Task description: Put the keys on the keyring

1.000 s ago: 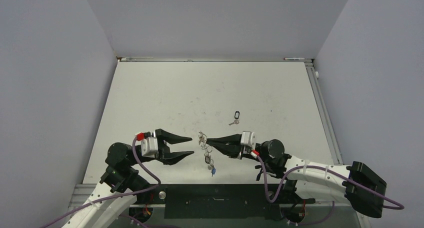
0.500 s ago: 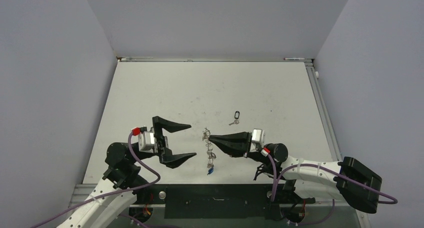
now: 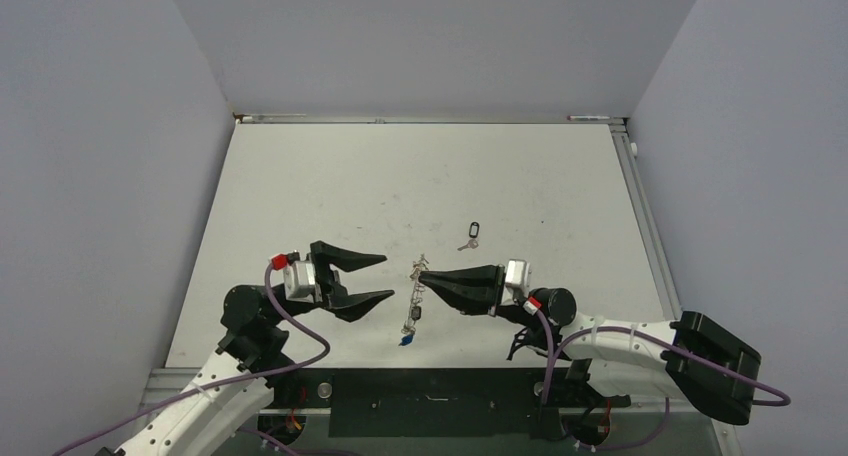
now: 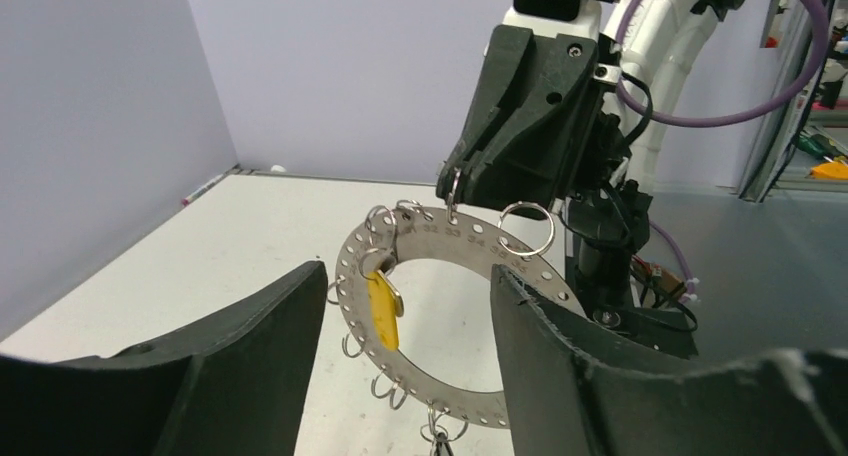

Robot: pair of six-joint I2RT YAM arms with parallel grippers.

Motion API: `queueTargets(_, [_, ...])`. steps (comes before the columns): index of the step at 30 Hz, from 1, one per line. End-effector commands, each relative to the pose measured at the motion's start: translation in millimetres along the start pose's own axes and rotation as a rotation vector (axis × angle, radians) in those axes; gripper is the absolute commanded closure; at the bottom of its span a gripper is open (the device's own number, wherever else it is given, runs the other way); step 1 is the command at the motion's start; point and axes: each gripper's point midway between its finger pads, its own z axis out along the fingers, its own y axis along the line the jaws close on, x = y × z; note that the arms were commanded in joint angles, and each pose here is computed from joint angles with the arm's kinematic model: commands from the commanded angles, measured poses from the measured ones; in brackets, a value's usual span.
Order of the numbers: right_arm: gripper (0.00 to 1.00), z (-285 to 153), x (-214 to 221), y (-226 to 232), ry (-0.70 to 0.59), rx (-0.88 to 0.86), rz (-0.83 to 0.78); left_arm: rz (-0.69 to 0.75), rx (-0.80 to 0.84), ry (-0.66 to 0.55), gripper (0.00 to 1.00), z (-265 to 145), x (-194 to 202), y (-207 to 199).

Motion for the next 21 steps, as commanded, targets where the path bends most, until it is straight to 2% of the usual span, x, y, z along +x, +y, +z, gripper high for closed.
queueTargets(1, [0.95,-0.9,-24.6,0.7,-0.121,-0.039,0.006,0.033,0.119,0.002,0.45,-0.7,-0.3,-16.8])
queueTargets(5, [0.95,-3.4,-17.6,1.2,-0.096,-0.103,0.066,-0.001,0.175,0.028,0.46,-0.7,5.7,-22.3])
queueTargets(8, [0.95,-7.0,-15.3,0.0,-0.085,-0.115,0.066,-0.006,0.177,0.028,0.53,0.2,4.5,-18.8])
queueTargets(21, [0.95,1.6,-13.3,23.2,-0.106,-0.203,0.116,-0.045,0.157,0.070,0.67,9.8,15.3,-3.3])
